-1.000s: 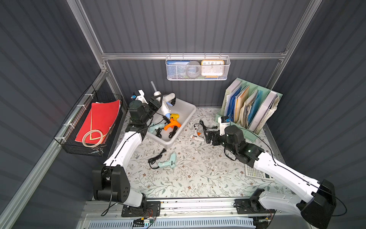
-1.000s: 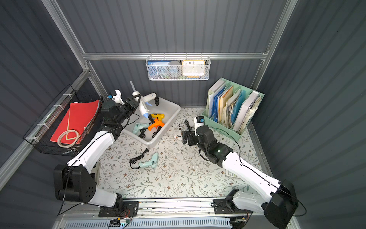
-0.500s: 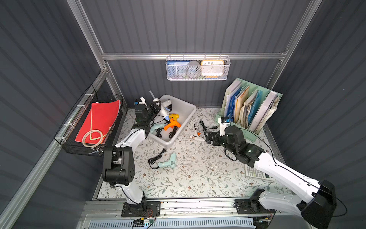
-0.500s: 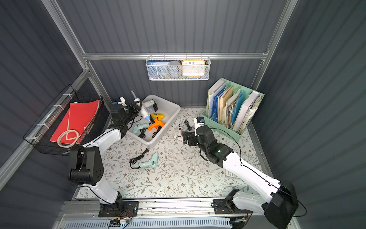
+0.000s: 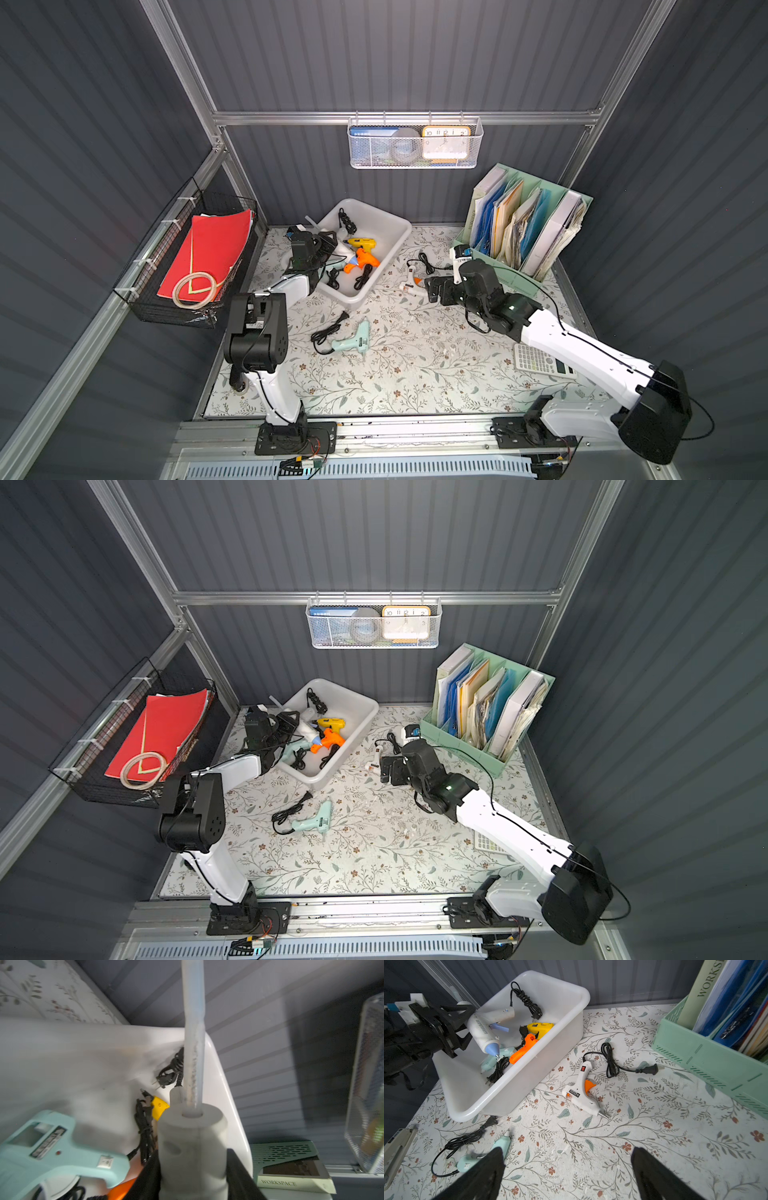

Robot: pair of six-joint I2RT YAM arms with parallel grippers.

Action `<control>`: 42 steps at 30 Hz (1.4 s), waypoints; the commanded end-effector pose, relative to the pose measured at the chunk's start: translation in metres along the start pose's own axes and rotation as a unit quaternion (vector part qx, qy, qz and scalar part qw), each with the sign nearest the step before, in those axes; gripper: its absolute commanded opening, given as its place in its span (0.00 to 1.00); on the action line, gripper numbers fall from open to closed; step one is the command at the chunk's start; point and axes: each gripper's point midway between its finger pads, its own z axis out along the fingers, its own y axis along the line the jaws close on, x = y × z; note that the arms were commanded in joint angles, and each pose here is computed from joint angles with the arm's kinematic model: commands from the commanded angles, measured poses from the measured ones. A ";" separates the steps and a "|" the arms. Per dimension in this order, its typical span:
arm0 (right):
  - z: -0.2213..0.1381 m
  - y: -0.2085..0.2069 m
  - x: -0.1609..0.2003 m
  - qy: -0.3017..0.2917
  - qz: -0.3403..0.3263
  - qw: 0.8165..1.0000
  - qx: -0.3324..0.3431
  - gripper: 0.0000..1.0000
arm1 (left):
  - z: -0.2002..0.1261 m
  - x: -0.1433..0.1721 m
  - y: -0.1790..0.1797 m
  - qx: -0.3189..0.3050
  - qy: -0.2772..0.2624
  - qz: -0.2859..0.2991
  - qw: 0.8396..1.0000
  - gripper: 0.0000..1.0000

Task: Put the hot melt glue gun into the storage box
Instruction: Place the hot melt adhesive gun in the storage box, then move the hot melt adhesive gun to the center of the board.

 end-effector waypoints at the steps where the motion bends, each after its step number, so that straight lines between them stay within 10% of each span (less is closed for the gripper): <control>1: 0.011 -0.008 0.012 0.052 -0.004 0.998 0.023 0.99 | -0.011 -0.002 0.033 -0.087 -0.008 0.007 0.996 0.00; 6: 0.038 -0.024 0.033 0.133 0.013 0.989 0.059 0.99 | -0.019 0.004 0.060 -0.157 0.001 0.006 0.988 0.02; 29: 0.147 -0.044 0.061 0.230 0.064 0.967 0.083 0.59 | -0.059 -0.029 0.033 -0.179 -0.048 0.035 0.982 0.99; 42: 0.209 -0.042 0.044 0.208 0.057 0.972 0.092 0.50 | -0.102 -0.051 -0.040 -0.092 -0.060 0.048 0.993 1.00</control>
